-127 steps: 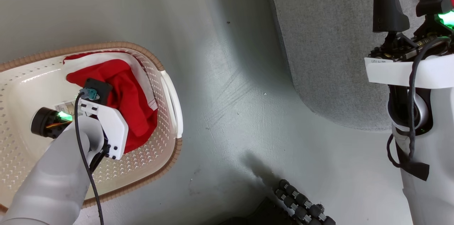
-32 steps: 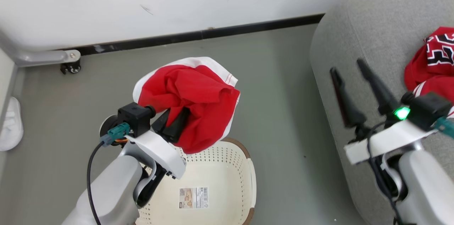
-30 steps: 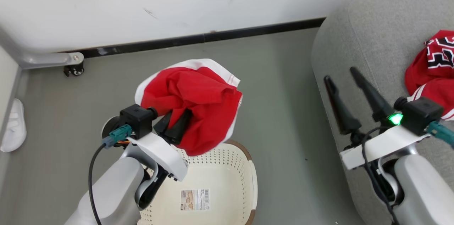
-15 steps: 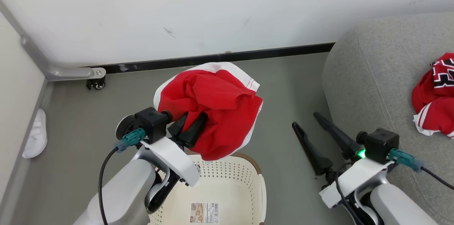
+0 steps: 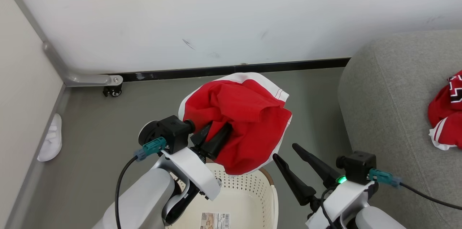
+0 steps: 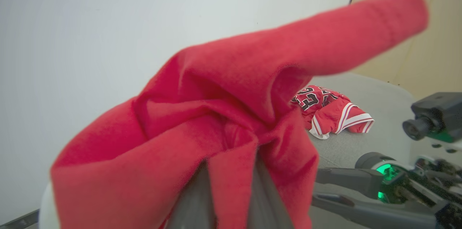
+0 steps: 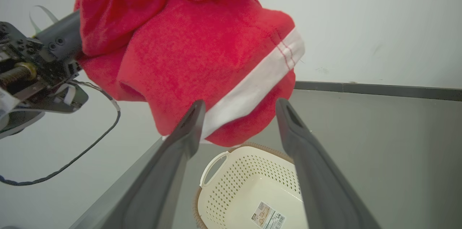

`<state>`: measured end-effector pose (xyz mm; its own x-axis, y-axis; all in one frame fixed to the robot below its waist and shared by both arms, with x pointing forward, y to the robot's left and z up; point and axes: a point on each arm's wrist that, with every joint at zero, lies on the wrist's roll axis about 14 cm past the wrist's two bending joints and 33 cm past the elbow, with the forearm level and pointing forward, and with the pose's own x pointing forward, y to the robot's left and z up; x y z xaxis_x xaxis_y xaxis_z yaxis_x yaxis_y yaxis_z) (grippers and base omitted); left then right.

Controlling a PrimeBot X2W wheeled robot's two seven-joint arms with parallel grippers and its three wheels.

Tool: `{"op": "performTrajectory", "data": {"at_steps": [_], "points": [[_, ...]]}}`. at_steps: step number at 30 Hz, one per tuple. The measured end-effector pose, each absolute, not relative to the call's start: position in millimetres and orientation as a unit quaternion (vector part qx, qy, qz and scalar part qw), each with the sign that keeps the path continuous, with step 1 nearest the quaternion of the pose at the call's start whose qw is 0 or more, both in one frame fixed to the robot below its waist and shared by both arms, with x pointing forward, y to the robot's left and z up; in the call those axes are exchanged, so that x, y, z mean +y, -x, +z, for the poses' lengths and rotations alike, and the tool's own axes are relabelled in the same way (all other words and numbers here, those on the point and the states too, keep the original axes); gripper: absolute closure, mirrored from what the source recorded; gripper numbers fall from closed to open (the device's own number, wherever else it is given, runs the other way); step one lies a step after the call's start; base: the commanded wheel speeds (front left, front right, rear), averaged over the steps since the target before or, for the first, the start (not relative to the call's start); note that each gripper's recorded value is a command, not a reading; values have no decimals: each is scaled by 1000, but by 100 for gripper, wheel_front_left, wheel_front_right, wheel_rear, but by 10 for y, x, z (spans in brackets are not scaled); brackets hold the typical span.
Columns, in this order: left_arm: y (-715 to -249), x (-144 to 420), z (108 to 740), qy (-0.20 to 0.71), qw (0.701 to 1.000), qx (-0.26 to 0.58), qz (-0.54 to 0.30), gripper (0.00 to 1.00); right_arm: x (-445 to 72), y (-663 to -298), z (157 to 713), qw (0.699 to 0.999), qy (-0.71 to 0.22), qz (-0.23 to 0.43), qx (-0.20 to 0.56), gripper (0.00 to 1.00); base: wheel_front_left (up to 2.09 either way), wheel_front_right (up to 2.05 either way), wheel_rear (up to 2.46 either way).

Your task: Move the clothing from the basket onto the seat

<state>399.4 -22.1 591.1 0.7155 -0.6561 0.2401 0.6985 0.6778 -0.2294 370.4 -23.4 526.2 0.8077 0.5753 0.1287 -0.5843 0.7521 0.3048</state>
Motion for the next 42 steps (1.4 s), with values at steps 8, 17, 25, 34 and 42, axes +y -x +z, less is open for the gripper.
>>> {"op": "performTrajectory", "data": {"at_steps": [8,17,25,34,42], "points": [[-3962,-204,5977,158,912,-72,-373,100,-13,-3642,5203,918,-223,327,16,0,0,0,0],[-3952,-180,5988,169,910,-68,-372,100,147,-3747,5374,899,-271,345,14,0,0,0,0],[-3940,-184,6025,178,907,-70,-374,100,275,-3694,5168,888,-279,360,60,0,0,0,0],[-3923,-201,6049,183,905,-70,-379,100,340,-3814,5310,874,-320,360,60,0,0,0,0],[-3919,-199,6054,184,904,-69,-380,100,436,-3796,5357,866,-322,377,63,100,0,0,0]]}}
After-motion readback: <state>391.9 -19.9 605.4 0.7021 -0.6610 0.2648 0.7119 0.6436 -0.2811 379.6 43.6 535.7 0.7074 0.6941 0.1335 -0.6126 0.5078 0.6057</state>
